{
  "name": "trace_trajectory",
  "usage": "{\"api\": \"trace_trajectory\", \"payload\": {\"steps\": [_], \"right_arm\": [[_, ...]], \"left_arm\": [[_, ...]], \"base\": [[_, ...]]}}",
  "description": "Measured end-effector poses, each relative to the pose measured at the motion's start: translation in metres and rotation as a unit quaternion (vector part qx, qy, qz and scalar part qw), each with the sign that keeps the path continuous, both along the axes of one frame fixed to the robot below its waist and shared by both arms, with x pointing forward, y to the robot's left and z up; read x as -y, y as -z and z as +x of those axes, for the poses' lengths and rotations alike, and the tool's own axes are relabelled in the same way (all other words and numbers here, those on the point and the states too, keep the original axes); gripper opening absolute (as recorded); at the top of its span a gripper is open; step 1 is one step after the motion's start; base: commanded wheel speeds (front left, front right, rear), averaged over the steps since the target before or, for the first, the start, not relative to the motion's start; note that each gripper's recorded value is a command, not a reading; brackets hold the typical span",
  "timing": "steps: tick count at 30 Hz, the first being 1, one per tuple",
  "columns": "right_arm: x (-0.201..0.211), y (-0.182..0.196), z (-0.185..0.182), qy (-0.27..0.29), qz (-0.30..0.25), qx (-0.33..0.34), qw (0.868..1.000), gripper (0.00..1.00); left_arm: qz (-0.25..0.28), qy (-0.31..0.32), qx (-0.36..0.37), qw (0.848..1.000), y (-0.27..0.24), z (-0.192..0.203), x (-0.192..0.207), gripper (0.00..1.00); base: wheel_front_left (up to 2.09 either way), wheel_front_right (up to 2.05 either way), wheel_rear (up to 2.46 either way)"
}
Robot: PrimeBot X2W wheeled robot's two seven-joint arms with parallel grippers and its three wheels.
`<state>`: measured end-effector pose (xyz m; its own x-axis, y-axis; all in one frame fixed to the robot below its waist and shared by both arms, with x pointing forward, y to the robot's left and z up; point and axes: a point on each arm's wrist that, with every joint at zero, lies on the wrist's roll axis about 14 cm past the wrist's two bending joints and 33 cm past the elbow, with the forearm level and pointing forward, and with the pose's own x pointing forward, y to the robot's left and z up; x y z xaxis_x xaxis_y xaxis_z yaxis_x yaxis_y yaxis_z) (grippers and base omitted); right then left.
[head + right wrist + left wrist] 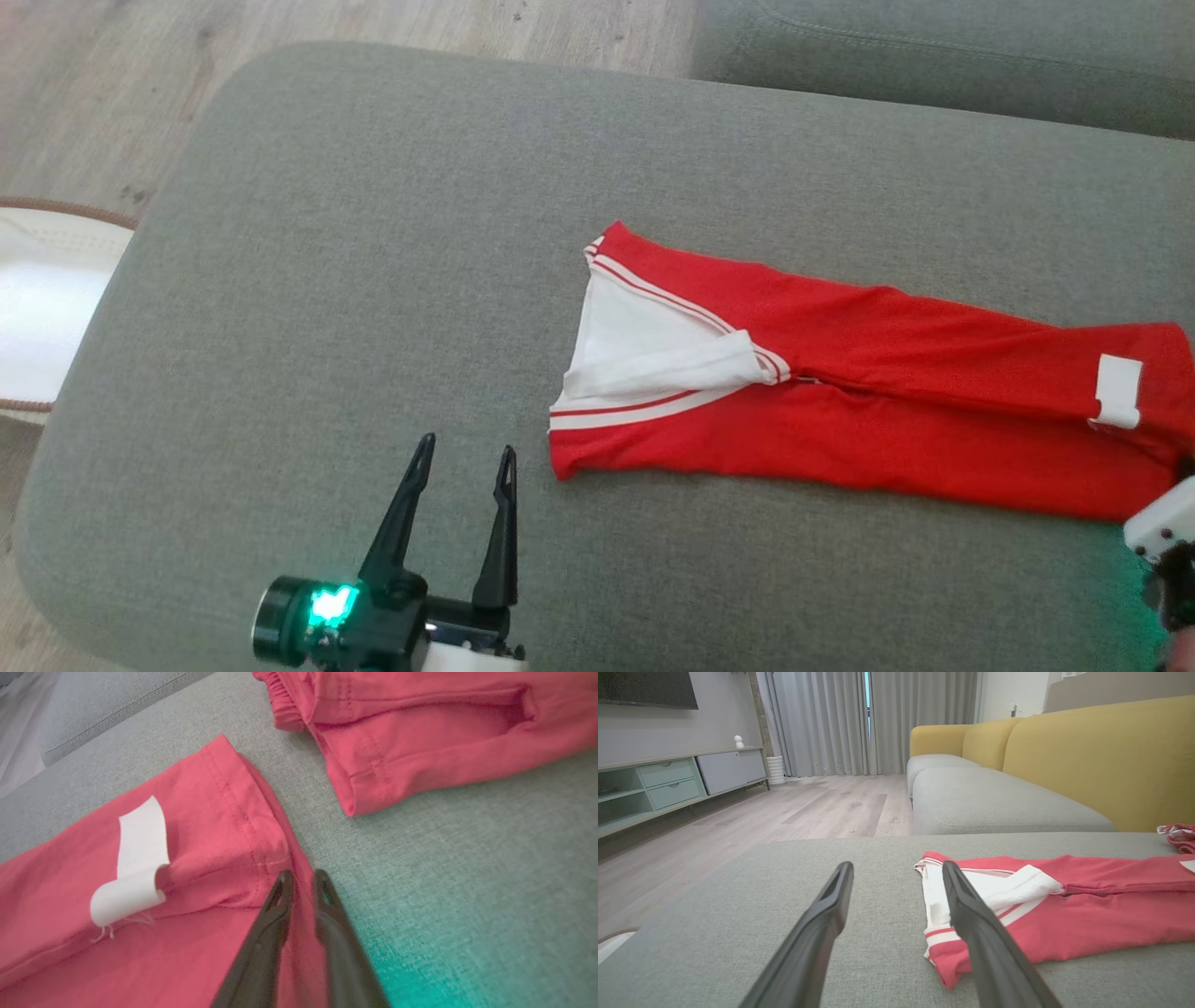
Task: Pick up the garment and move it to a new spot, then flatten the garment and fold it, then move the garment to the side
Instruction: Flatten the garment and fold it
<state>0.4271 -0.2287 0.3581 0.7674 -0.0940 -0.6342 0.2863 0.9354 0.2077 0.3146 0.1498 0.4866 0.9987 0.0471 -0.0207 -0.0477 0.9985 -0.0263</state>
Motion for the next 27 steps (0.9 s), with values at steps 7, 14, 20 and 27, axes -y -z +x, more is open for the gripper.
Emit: {"api": "trace_trajectory", "payload": {"steps": [7,14,20,27], "right_arm": [[0.002,-0.003,-0.003,0.008,0.015,0.008,1.0,0.0],[0.029,-0.028,0.0,0.04,0.016,0.053,0.998,0.0],[0.037,-0.065,0.011,0.046,0.032,0.117,0.992,0.0],[0.007,-0.094,0.016,0.006,0.057,0.152,0.987,0.0]], "left_arm": [[0.001,0.019,0.006,1.0,-0.002,0.008,0.008,1.0],[-0.002,0.031,0.008,0.999,-0.001,0.012,0.014,1.0],[-0.004,0.034,0.006,0.999,0.001,0.011,0.015,1.0],[-0.006,0.04,0.009,0.999,0.0,0.003,0.017,1.0]], "base": [[0.0,0.0,0.0],[0.0,0.0,0.0],[0.0,0.0,0.0],[0.0,0.0,0.0]]}}
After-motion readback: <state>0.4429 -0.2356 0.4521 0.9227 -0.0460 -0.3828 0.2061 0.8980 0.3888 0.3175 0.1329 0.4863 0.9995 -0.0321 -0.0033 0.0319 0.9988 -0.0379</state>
